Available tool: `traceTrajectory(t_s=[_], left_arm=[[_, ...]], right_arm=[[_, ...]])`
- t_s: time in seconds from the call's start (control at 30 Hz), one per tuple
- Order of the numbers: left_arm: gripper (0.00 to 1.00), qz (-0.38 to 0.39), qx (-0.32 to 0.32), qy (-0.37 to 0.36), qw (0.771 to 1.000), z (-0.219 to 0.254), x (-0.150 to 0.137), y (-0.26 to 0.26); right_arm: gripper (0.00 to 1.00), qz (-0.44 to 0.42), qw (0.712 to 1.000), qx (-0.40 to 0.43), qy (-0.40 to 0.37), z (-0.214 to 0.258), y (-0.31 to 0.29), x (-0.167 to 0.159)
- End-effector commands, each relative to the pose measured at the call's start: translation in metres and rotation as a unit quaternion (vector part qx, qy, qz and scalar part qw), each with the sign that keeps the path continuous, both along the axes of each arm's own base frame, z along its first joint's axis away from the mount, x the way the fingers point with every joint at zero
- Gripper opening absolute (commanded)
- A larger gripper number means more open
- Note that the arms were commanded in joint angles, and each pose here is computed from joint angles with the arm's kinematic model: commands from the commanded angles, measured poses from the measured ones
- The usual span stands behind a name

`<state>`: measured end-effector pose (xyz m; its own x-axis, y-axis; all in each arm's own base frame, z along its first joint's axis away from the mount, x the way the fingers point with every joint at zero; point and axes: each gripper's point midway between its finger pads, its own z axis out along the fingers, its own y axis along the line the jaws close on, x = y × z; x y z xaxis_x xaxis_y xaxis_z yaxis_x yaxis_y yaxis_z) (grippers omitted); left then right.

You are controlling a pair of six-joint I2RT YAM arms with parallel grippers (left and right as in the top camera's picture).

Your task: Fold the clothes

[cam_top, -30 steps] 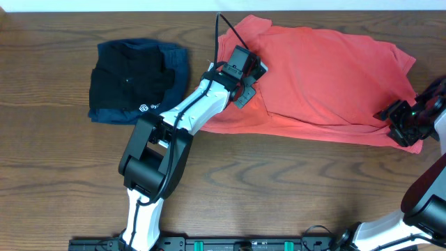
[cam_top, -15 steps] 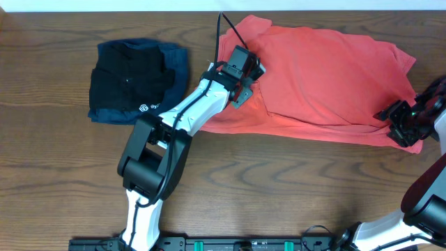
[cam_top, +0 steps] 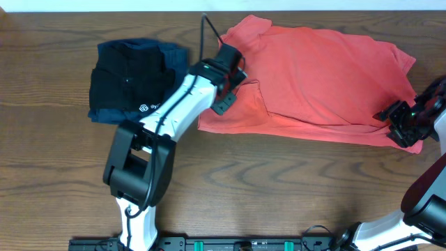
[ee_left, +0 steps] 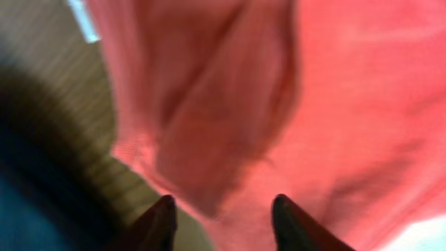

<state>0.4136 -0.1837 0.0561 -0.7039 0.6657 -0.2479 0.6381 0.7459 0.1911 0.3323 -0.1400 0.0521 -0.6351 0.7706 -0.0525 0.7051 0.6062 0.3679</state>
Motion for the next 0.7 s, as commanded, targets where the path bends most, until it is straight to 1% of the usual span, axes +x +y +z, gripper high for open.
traceTrajectory(t_s=[0.0, 0.1, 0.2, 0.33, 0.43, 0.5, 0.53, 0.6, 0.67], left_arm=[[0.42, 0.031, 0.000, -0.001, 1.000, -0.007, 0.007, 0.024], [0.33, 0.036, -0.035, 0.009, 0.999, -0.012, 0.009, 0.025], [0.33, 0.031, -0.075, 0.028, 0.996, -0.012, 0.006, 0.017], [0.34, 0.027, -0.079, 0.032, 0.996, -0.012, 0.004, 0.014], [0.33, 0.026, -0.083, 0.023, 0.996, -0.011, 0.008, 0.012], [0.26, 0.026, -0.086, 0.016, 0.996, -0.010, 0.011, 0.011], [0.24, 0.025, -0.088, 0.016, 0.996, -0.010, 0.011, 0.010], [0.24, 0.025, -0.087, 0.023, 0.996, -0.011, 0.008, 0.011], [0.29, 0.027, -0.083, 0.036, 0.996, -0.013, 0.002, 0.013]], right_arm=[[0.67, 0.008, 1.000, 0.001, 0.004, -0.004, 0.002, -0.001], [0.67, 0.008, 1.000, 0.001, 0.004, -0.004, 0.002, -0.001], [0.67, 0.008, 1.000, 0.001, 0.004, -0.004, 0.002, -0.001], [0.67, 0.008, 1.000, 0.001, 0.004, -0.004, 0.002, -0.001], [0.67, 0.008, 1.000, 0.001, 0.004, -0.004, 0.002, -0.001], [0.67, 0.008, 1.000, 0.001, 0.004, -0.004, 0.002, -0.001], [0.67, 0.008, 1.000, 0.001, 0.004, -0.004, 0.002, -0.001], [0.67, 0.008, 1.000, 0.001, 0.004, -0.004, 0.002, -0.001], [0.67, 0.008, 1.000, 0.002, 0.004, -0.004, 0.002, -0.001]])
